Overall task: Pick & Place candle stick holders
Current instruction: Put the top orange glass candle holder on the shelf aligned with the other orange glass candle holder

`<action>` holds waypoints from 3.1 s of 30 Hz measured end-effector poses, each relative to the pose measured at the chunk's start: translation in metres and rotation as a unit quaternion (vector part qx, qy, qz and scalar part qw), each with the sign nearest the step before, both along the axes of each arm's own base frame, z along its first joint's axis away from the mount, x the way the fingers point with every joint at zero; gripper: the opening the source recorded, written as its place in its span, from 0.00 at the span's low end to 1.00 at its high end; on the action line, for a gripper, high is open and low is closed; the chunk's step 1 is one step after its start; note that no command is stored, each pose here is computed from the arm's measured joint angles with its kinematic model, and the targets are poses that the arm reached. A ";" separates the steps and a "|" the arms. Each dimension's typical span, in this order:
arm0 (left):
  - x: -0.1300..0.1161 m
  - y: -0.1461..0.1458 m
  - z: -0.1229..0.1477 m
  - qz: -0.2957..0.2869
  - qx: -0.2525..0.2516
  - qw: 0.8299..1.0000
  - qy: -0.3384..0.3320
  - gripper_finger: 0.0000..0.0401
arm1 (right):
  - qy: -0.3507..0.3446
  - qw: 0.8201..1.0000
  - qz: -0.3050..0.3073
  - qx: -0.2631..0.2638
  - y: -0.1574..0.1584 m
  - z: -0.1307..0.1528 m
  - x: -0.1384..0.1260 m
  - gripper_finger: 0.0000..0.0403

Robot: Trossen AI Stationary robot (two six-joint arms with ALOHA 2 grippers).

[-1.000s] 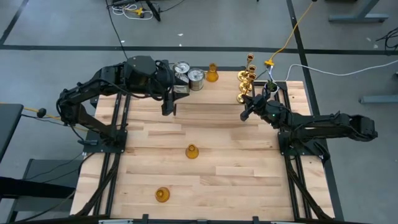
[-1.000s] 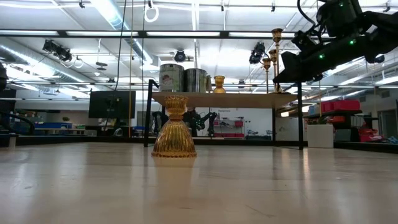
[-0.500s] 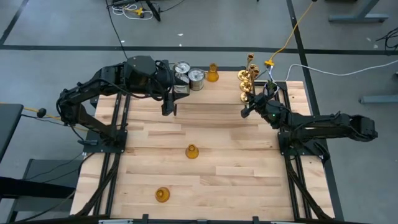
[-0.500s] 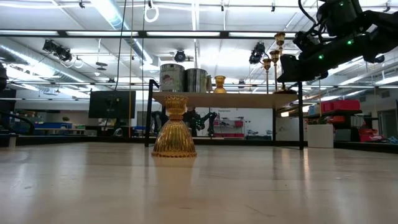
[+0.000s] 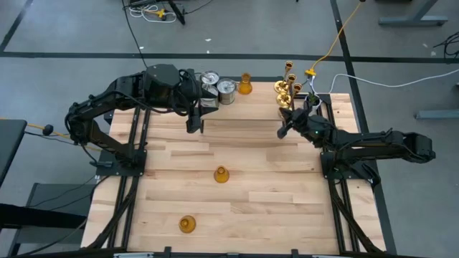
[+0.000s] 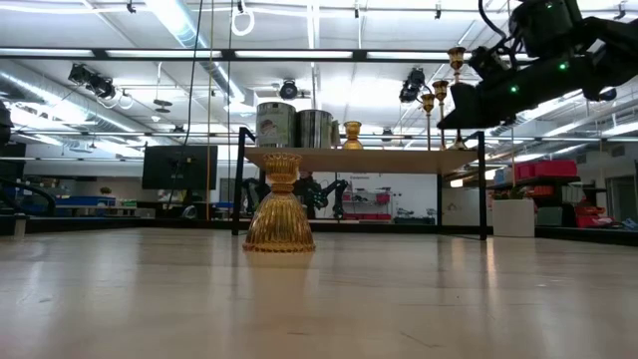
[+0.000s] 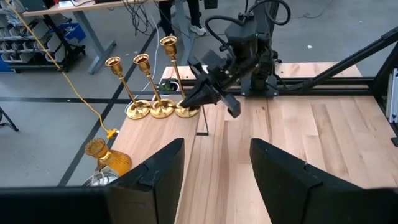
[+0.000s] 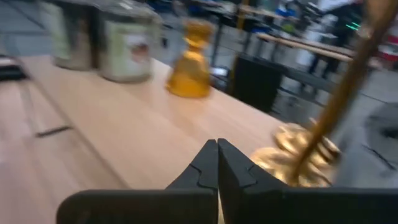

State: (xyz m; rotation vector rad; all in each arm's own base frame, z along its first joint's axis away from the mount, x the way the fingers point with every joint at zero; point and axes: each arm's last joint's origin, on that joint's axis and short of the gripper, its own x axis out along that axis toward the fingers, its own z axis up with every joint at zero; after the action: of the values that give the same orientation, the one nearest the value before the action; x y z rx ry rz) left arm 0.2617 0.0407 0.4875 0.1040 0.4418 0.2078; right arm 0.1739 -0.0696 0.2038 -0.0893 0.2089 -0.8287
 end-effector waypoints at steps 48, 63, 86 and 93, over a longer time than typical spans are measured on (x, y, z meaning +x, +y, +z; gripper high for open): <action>0.000 0.000 0.000 -0.007 0.014 1.000 0.004 0.48 | -0.178 0.910 0.371 0.051 0.074 0.027 -0.019 0.00; 0.000 0.000 -0.001 -0.006 0.010 1.000 0.009 0.40 | -0.173 0.901 0.397 0.021 0.074 -0.020 -0.047 0.00; -0.001 0.000 -0.002 -0.005 0.009 1.000 0.014 0.40 | -0.161 0.908 0.385 0.043 0.073 -0.023 -0.059 0.00; -0.001 0.000 -0.002 -0.005 0.009 1.000 0.014 0.40 | -0.142 0.911 0.384 0.050 0.073 -0.027 -0.063 0.00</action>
State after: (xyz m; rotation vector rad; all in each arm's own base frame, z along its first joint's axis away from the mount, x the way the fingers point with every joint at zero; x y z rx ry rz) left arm 0.2608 0.0405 0.4855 0.1263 0.4668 0.2003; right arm 0.1106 0.0031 0.1771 0.0489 -0.0672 -0.0363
